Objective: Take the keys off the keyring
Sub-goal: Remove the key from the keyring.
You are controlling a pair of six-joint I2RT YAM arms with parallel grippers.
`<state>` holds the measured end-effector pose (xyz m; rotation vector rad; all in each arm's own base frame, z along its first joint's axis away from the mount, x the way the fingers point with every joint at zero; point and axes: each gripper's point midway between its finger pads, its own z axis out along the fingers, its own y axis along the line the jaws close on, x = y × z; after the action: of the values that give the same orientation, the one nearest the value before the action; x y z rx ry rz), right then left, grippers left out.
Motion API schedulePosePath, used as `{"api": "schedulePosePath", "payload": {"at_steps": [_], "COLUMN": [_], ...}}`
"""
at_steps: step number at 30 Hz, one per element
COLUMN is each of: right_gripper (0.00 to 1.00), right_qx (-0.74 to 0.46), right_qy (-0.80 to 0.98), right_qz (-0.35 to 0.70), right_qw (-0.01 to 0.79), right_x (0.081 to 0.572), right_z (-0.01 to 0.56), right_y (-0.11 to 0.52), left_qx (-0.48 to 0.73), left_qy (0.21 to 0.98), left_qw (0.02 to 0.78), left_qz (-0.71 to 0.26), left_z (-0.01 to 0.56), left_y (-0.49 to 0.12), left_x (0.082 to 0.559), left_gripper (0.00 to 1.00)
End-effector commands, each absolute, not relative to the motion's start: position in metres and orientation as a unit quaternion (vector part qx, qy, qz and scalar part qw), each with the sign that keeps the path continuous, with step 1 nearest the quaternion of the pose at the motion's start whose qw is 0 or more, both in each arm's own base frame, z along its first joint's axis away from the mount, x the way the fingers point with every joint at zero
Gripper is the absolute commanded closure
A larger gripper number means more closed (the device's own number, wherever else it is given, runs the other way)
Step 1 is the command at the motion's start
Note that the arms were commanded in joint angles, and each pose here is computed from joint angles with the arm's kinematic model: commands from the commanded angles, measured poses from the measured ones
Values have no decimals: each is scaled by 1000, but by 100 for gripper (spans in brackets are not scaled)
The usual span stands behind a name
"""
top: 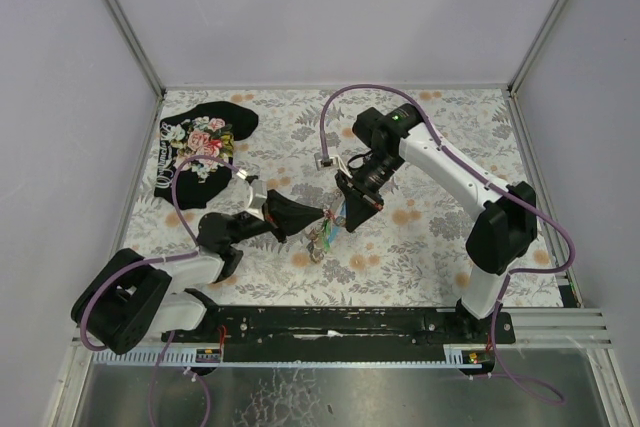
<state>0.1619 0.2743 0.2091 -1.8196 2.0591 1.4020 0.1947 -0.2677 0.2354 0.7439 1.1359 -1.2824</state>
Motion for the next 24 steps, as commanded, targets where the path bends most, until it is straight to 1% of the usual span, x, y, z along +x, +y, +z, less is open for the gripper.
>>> {"api": "schedulePosePath", "payload": {"at_steps": [1, 6, 9, 13, 18, 21, 24], "right_gripper": [91, 90, 82, 75, 64, 61, 60], "right_qx": [-577, -559, -551, -550, -559, -569, -576], "right_qy": [657, 662, 669, 681, 682, 675, 662], "right_qz": [485, 499, 499, 483, 469, 467, 471], "right_qw": [17, 25, 28, 28, 44, 63, 95], "right_x": [150, 157, 162, 164, 165, 168, 176], "right_z": [222, 229, 228, 220, 222, 230, 240], "right_y": [276, 279, 276, 270, 267, 268, 277], "left_qx": [305, 302, 300, 298, 302, 302, 302], "left_qy": [445, 440, 439, 439, 438, 438, 438], "left_qw": [646, 650, 652, 654, 652, 649, 645], "left_qz": [-540, -541, -540, -539, -541, -544, -548], "left_z": [262, 266, 267, 268, 268, 268, 270], "left_y": [-258, -256, -255, -255, -256, -256, -257], "left_x": [197, 195, 194, 195, 194, 193, 193], "left_gripper": [100, 100, 100, 100, 100, 100, 100]}}
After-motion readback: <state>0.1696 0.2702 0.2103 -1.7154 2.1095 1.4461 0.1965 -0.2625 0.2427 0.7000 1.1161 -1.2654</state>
